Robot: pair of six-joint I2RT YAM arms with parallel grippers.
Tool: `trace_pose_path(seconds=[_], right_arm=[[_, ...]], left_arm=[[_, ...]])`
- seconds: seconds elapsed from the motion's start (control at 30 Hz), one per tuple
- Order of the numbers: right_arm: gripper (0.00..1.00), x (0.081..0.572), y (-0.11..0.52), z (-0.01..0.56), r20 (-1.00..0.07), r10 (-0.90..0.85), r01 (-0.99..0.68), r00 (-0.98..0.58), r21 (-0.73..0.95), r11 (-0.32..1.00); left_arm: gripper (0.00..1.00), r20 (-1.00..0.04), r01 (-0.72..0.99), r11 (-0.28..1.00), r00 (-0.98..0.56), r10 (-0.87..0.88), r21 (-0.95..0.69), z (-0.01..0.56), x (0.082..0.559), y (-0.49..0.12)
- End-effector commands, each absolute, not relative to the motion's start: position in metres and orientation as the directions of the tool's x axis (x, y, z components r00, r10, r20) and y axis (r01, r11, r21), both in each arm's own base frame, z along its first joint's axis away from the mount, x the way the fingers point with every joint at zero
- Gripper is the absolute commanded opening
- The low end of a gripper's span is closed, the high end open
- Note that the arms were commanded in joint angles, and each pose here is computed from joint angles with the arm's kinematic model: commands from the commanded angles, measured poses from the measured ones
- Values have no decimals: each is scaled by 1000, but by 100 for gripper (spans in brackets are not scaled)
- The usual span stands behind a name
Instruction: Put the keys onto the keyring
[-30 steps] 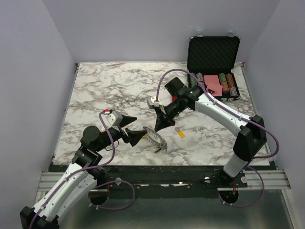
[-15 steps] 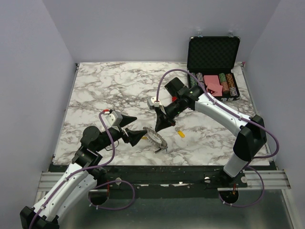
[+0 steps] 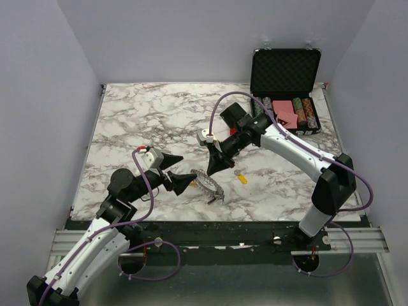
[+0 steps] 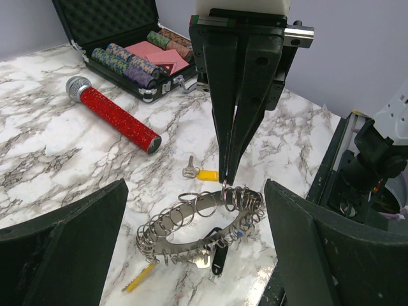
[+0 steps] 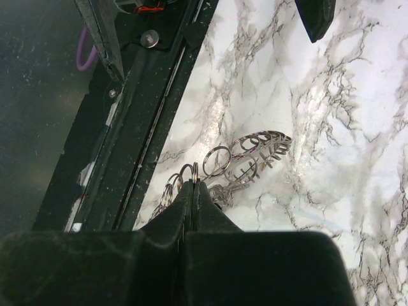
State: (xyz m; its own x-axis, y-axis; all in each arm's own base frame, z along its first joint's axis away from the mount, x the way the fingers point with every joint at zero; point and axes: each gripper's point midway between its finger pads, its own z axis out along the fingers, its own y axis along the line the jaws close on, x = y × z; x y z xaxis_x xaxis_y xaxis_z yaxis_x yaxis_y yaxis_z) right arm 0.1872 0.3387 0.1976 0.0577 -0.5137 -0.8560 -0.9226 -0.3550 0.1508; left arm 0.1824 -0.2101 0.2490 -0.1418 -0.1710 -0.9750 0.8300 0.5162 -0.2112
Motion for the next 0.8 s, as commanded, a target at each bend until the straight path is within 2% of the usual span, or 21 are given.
trace_pose_path(seconds=[0.0,0.43,0.63,0.77], right_arm=[[0,187,343,206,-869,-491,-916,68,141,-376],[0,187,341,205,-860,-502,-910,88,136,-392],[0,186,341,206,-857,-506,-899,98,141,-414],[0,186,341,207,-859,-503,-897,101,140,-419]], left_arm=[[96,-978,847,496,-123,-170,-193,251,179,-213],[96,-980,865,473,-94,-173,-167,250,178,-216],[86,-990,899,432,-12,-139,-72,249,177,-223],[74,-993,909,413,-12,-117,-60,245,179,-228]])
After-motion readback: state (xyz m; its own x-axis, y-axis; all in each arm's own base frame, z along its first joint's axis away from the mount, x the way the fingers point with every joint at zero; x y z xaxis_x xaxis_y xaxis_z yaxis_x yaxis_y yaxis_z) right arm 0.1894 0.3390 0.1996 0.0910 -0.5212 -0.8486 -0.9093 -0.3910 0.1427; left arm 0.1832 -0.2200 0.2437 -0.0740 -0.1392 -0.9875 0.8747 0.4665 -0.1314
